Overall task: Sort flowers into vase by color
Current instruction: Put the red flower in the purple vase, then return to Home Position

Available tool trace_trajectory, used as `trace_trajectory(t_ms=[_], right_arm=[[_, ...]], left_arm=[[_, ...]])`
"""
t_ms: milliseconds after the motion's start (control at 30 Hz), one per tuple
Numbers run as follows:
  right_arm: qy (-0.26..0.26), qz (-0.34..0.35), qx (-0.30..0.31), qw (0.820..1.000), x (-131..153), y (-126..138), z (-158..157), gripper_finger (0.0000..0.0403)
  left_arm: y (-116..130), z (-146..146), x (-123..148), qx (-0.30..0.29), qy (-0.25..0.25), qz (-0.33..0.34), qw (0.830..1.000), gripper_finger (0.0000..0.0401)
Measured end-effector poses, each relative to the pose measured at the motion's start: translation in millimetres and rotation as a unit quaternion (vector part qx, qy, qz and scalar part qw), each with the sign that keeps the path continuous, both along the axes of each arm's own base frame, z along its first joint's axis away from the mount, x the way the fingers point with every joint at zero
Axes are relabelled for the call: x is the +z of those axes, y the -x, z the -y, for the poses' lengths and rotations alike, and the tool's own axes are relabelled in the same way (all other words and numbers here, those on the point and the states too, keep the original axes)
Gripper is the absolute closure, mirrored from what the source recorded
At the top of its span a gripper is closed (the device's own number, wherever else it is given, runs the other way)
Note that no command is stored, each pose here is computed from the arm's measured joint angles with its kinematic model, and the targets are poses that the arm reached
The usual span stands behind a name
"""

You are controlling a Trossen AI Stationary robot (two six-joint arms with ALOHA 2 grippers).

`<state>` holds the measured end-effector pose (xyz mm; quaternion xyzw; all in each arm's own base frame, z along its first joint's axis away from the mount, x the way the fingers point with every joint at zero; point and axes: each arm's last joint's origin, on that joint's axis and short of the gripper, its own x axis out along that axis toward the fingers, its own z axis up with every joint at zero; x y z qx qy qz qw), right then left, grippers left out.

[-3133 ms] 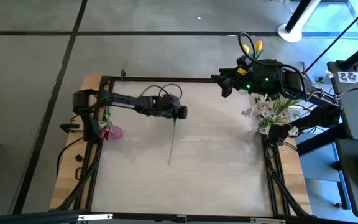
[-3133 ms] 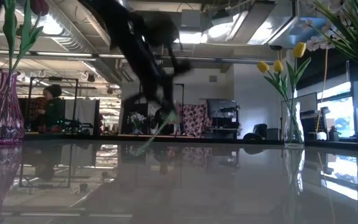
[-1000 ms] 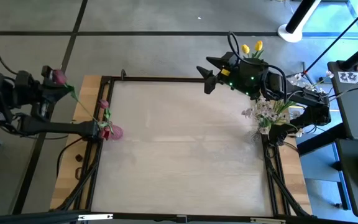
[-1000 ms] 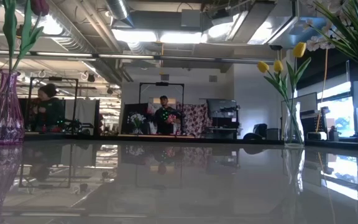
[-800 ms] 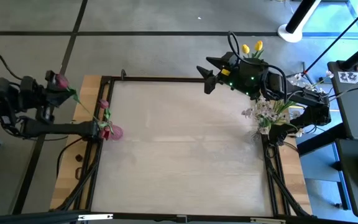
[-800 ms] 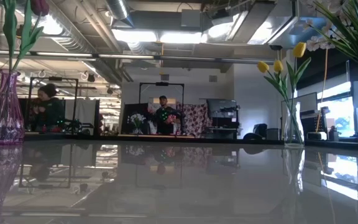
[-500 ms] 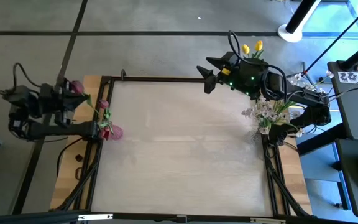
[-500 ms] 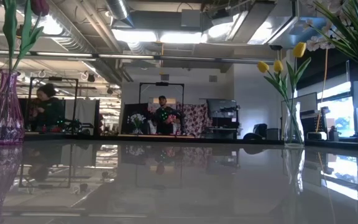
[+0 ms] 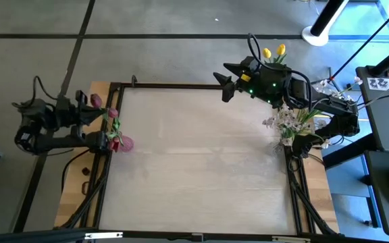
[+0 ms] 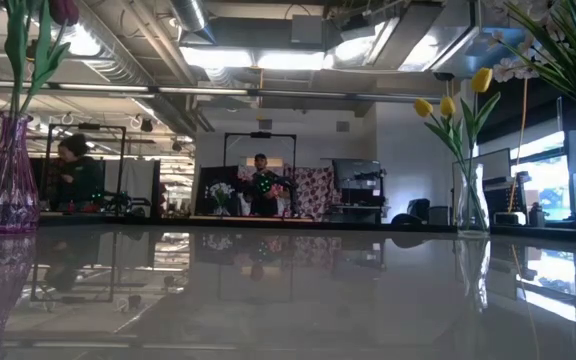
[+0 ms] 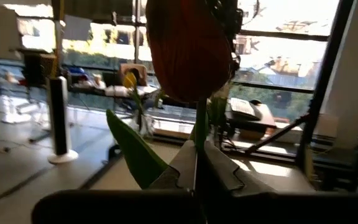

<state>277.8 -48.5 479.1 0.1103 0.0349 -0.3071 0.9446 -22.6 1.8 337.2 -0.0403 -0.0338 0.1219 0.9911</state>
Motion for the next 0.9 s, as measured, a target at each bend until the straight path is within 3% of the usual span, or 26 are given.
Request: trace_trajectory(t_ms=[233,567,900], right_arm=[[0.001,-0.001,0.004,1.0,0.1,-0.1,-0.2,0.013],[-0.001,-0.001,0.017,1.0,0.0,-0.5,-0.8,0.0129],[-0.001,-0.001,0.02,1.0,-0.1,-0.6,-1.0,0.0129]], left_arm=[[-6.6,2.0,-12.0,-0.048,0.052,-0.026,0.997,0.0389],[-0.1,-0.5,-30.0,0.018,0.124,-0.111,0.986,0.0338],[29.6,4.2,-16.7,-0.003,0.176,-0.112,0.978,0.0279]])
